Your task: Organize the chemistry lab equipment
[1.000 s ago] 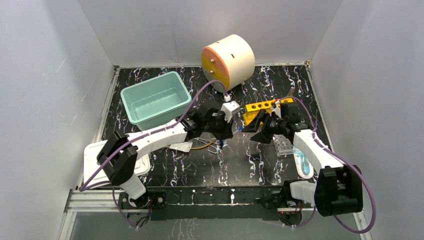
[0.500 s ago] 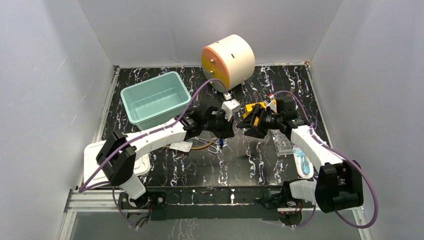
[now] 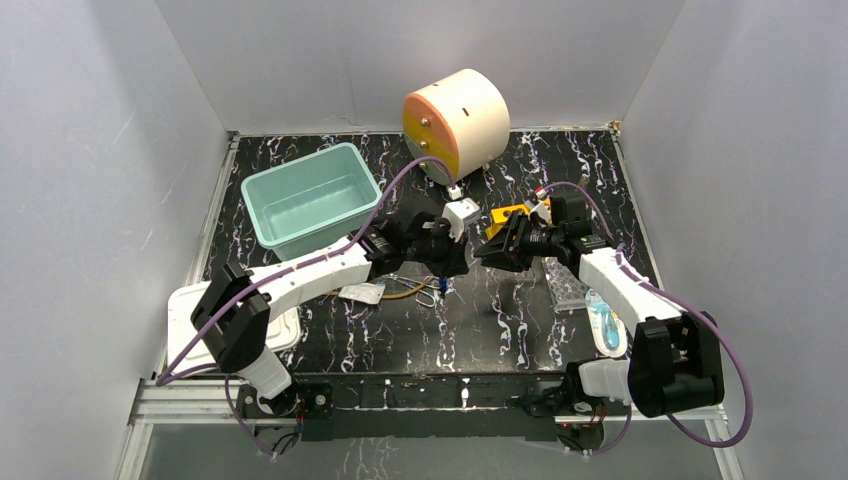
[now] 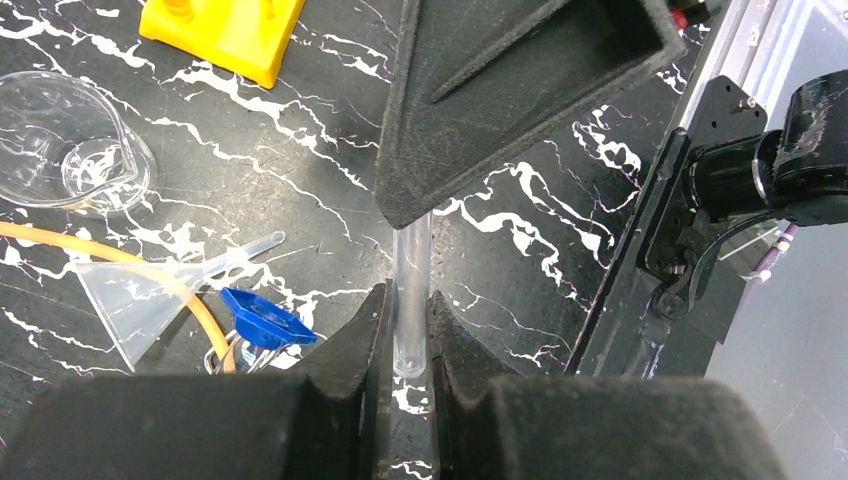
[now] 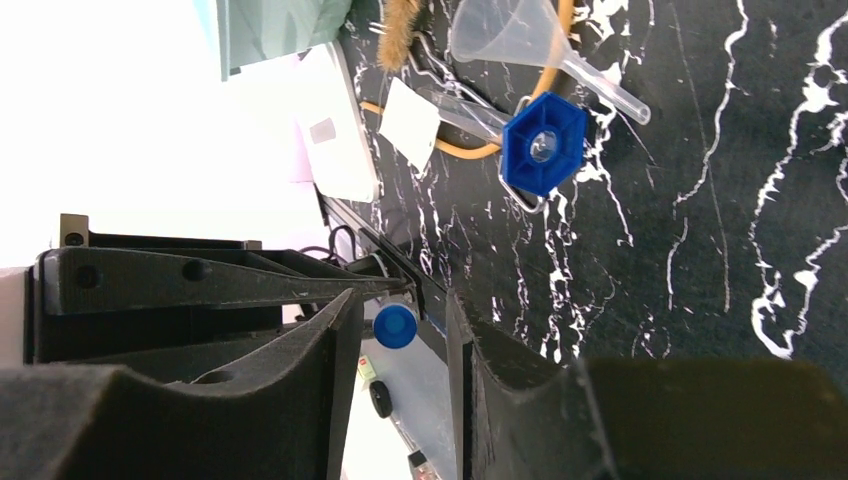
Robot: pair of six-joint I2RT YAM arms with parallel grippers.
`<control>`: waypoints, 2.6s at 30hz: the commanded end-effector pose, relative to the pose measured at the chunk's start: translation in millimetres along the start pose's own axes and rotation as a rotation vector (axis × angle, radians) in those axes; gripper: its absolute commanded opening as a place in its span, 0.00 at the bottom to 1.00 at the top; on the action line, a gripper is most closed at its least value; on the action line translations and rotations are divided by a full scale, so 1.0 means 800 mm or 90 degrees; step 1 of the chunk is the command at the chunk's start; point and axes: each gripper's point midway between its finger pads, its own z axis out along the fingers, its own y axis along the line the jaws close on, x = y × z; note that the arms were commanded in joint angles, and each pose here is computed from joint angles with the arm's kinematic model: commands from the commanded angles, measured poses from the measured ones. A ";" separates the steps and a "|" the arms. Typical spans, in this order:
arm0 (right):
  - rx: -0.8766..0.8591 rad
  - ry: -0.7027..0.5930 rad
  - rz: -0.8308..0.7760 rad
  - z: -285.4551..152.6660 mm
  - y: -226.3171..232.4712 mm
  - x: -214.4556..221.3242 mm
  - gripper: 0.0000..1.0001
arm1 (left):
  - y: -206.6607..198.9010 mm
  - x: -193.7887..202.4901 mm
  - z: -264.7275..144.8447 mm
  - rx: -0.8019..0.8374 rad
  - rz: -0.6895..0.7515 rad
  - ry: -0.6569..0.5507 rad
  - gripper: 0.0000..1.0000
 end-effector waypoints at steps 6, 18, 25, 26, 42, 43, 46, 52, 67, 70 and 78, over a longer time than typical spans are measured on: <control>-0.073 0.004 -0.020 -0.001 0.035 -0.006 0.35 | -0.018 -0.036 -0.026 0.025 0.020 -0.051 0.01; -0.061 0.002 0.011 -0.009 0.045 -0.007 0.28 | -0.012 -0.044 -0.032 0.004 0.013 -0.062 0.02; -0.045 -0.005 -0.004 -0.011 0.045 -0.011 0.22 | -0.008 -0.047 -0.036 -0.003 0.005 -0.066 0.27; -0.034 -0.015 -0.012 -0.012 0.044 -0.015 0.21 | -0.005 -0.048 -0.038 -0.008 0.000 -0.069 0.36; 0.500 -0.221 -0.175 -0.128 -0.055 -0.097 0.23 | 0.027 -0.021 -0.059 -0.064 -0.125 -0.111 0.80; 0.520 -0.229 -0.179 -0.135 -0.058 -0.099 0.23 | 0.027 -0.018 -0.059 -0.064 -0.127 -0.107 0.80; 0.587 -0.253 -0.182 -0.158 -0.069 -0.104 0.23 | 0.030 -0.012 -0.058 -0.073 -0.126 -0.099 0.80; 0.642 -0.350 -0.196 -0.193 -0.069 -0.122 0.23 | 0.031 -0.009 -0.056 -0.071 -0.122 -0.097 0.80; 0.605 -0.468 -0.236 -0.174 -0.109 -0.138 0.22 | 0.032 -0.004 -0.051 -0.068 -0.116 -0.087 0.81; 0.603 -0.484 -0.241 -0.172 -0.120 -0.137 0.22 | 0.034 -0.003 -0.051 -0.071 -0.118 -0.083 0.81; 0.568 -0.534 -0.248 -0.166 -0.130 -0.138 0.21 | 0.033 -0.003 -0.048 -0.069 -0.118 -0.082 0.81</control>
